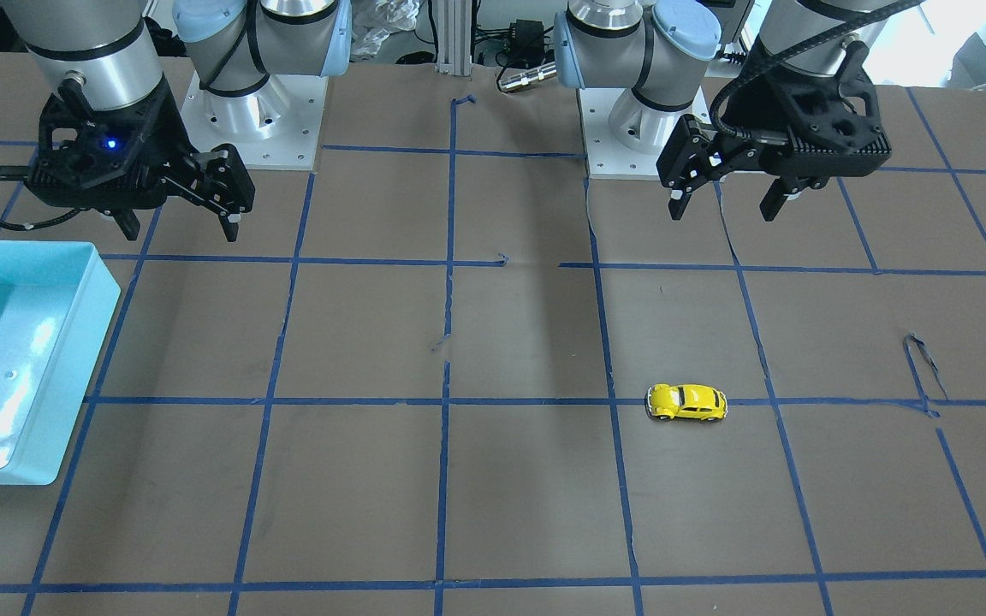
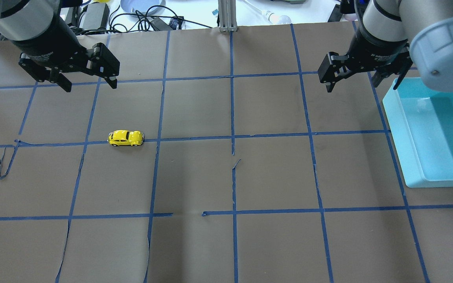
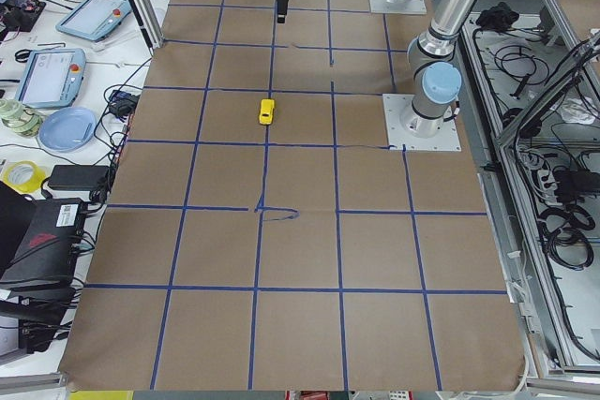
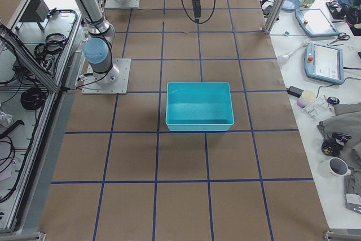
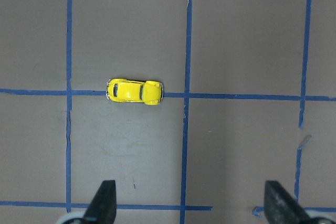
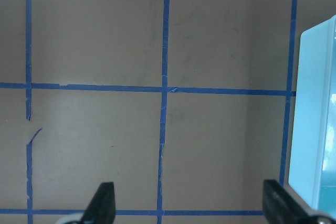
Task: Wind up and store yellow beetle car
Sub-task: 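Lower the left gripper down over the yellow beetle car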
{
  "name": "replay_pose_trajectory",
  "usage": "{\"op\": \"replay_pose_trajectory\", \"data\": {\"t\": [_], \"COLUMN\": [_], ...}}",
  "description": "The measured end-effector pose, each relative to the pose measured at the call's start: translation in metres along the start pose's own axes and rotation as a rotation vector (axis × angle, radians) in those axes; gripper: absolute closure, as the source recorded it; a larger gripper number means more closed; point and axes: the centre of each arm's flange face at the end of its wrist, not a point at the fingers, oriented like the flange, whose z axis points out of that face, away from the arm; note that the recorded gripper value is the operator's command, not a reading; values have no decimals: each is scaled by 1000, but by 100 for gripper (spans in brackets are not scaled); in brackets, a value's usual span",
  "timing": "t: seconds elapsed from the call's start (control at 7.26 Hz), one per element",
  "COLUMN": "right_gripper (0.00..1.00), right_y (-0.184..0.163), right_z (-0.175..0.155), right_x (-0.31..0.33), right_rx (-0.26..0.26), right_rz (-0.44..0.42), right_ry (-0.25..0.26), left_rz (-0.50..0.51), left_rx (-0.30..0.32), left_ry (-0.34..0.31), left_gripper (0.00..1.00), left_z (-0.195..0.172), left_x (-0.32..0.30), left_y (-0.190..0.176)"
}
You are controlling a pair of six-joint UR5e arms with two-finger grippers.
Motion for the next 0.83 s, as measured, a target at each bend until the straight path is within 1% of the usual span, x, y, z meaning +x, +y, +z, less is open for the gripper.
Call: {"op": "replay_pose_trajectory", "data": {"t": [0.55, 0.69, 0.83], "right_gripper": [0, 0, 0], "right_y": [0, 1, 0], "right_z": [0, 0, 0], "right_x": [0, 0, 0], "right_rx": [-1, -1, -1], "right_rz": [0, 0, 0], "right_ry": [0, 0, 0], "left_rz": [5, 26, 95], "left_rx": [-5, -12, -32], "left_ry": [4, 6, 11], "left_gripper": [0, 0, 0], "left_z": [5, 10, 23], "left_x": [2, 4, 4], "left_y": [-4, -5, -7]}}
